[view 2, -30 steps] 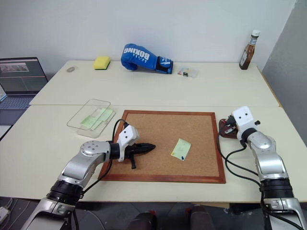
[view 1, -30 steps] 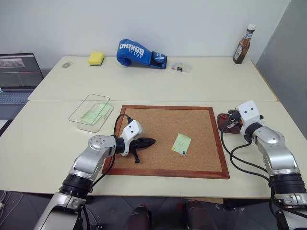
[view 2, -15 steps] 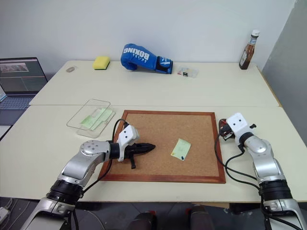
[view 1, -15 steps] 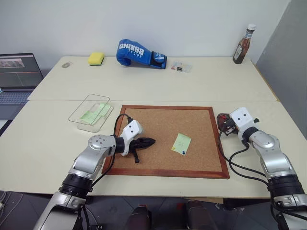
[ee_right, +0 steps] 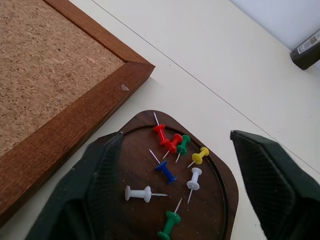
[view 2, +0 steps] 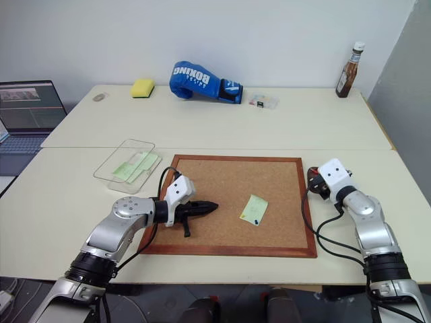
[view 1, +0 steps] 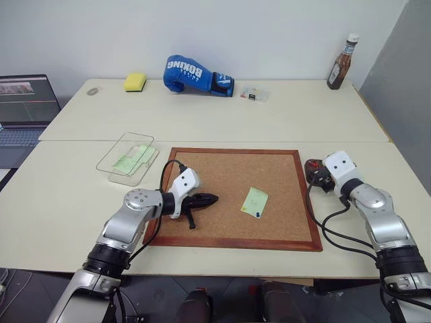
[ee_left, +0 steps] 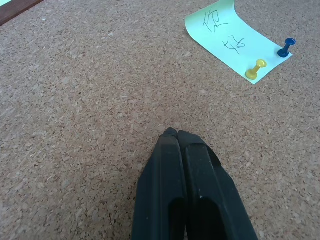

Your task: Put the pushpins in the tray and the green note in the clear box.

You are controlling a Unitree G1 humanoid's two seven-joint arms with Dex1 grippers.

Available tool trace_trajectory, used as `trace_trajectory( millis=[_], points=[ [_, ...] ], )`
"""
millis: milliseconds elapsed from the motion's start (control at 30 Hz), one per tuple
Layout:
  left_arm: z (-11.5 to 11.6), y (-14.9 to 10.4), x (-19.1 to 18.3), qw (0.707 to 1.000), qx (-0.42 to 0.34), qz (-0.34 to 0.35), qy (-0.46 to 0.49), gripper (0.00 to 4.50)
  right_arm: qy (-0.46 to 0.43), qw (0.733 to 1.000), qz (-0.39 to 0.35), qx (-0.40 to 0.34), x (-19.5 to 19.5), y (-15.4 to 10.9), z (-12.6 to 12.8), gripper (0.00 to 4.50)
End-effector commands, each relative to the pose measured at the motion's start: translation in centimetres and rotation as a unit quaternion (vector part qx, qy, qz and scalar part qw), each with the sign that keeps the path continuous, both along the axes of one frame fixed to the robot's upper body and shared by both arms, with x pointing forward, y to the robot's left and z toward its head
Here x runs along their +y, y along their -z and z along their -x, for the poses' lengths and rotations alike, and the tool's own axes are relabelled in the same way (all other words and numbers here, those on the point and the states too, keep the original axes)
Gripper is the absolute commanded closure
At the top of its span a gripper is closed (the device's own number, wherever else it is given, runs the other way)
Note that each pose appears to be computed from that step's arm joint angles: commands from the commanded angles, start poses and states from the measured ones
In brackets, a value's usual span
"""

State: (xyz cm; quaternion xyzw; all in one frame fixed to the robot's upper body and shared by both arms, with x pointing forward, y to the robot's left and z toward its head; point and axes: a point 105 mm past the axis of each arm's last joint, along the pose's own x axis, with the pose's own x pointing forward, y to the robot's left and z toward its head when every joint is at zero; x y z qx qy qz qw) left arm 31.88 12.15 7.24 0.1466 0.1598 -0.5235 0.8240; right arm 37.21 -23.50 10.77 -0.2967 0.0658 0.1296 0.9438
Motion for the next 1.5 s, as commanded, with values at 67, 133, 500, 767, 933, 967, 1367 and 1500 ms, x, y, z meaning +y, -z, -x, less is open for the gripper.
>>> trace_trajectory(
  millis=[67, 133, 500, 767, 933, 967, 1367, 1500],
  points=[
    [1.2, 3.1, 1.0, 0.998, 0.056, -0.04, -0.009, 4.5, -0.069, 0.995, -0.073, -0.016, 1.6, -2.7, 1.4, 0.53],
    [1.1, 3.1, 1.1, 0.998, 0.055, -0.04, -0.011, 4.5, -0.135, 0.982, -0.132, -0.002, 3.6, -3.6, 2.8, 0.53],
    [0.7, 2.9, 1.1, 0.998, 0.053, -0.042, -0.013, 4.5, -0.319, 0.928, -0.154, 0.115, 11.8, -1.1, 9.2, 0.53],
    [0.5, 2.8, 1.2, 0.998, 0.05, -0.045, -0.011, 4.5, -0.373, 0.906, -0.15, 0.134, 14.8, 1.6, 10.4, 0.53],
    [0.6, 2.7, 1.3, 0.998, 0.049, -0.047, -0.012, 4.5, -0.381, 0.902, -0.147, 0.141, 15.2, 2.4, 10.5, 0.53],
    [0.6, 2.7, 1.3, 0.998, 0.049, -0.047, -0.013, 4.5, -0.381, 0.901, -0.149, 0.143, 15.2, 2.5, 10.5, 0.53],
    [0.6, 2.7, 1.4, 0.998, 0.048, -0.047, -0.016, 4.5, -0.366, 0.903, -0.165, 0.149, 15.0, 3.0, 9.6, 2.41],
    [0.6, 2.7, 1.4, 0.998, 0.048, -0.046, -0.016, 4.5, -0.363, 0.904, -0.169, 0.149, 15.1, 3.1, 9.5, 3.19]
  ],
)
